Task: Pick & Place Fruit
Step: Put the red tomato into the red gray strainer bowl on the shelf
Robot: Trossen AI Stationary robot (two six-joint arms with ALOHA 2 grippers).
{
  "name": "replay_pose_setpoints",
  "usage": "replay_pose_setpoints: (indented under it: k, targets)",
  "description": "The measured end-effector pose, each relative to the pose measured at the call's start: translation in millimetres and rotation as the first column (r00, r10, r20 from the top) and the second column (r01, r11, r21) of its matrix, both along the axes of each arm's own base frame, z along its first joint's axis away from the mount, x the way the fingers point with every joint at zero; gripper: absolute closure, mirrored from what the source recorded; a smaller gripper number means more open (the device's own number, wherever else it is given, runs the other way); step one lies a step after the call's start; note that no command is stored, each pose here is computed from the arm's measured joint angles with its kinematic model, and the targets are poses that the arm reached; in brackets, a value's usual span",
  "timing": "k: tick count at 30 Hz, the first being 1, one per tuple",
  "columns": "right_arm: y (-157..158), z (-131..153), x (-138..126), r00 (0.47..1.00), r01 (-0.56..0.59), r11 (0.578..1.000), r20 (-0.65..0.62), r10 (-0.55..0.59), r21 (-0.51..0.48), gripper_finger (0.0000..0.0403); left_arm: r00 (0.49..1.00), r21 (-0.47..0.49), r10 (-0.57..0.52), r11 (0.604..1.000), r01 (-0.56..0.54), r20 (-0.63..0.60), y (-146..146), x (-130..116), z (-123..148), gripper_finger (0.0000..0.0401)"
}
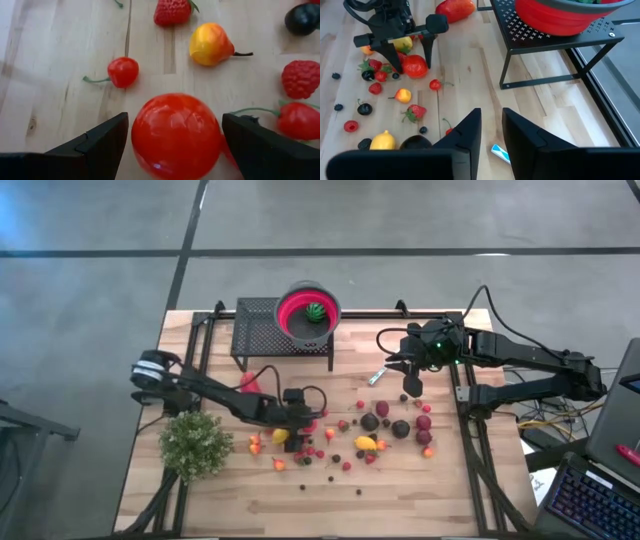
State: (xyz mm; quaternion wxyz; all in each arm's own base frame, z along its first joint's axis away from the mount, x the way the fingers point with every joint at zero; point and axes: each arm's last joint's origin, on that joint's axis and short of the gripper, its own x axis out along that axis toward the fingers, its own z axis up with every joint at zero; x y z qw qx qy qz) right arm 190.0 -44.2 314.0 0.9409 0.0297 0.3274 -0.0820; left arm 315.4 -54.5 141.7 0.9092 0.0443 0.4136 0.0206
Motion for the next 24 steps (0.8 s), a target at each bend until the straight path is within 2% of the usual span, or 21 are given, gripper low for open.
replay_pose_setpoints:
  k: [15,24]
  targets:
    - [0.0,-0.1,0.0,1.0,0.002,1.0,0.0,-0.002,0.003,0.0305,0.999,0.008,0.013,1.0,-0.013,-0.038,7.1,-1.4,-7.8,0.0081]
    - [0.0,-0.1,0.0,1.0,-0.001,1.0,-0.001,0.001,0.0,0.0335,1.0,0.007,0.014,1.0,-0.014,-0.023,6.8,0.8,-5.5,0.0114]
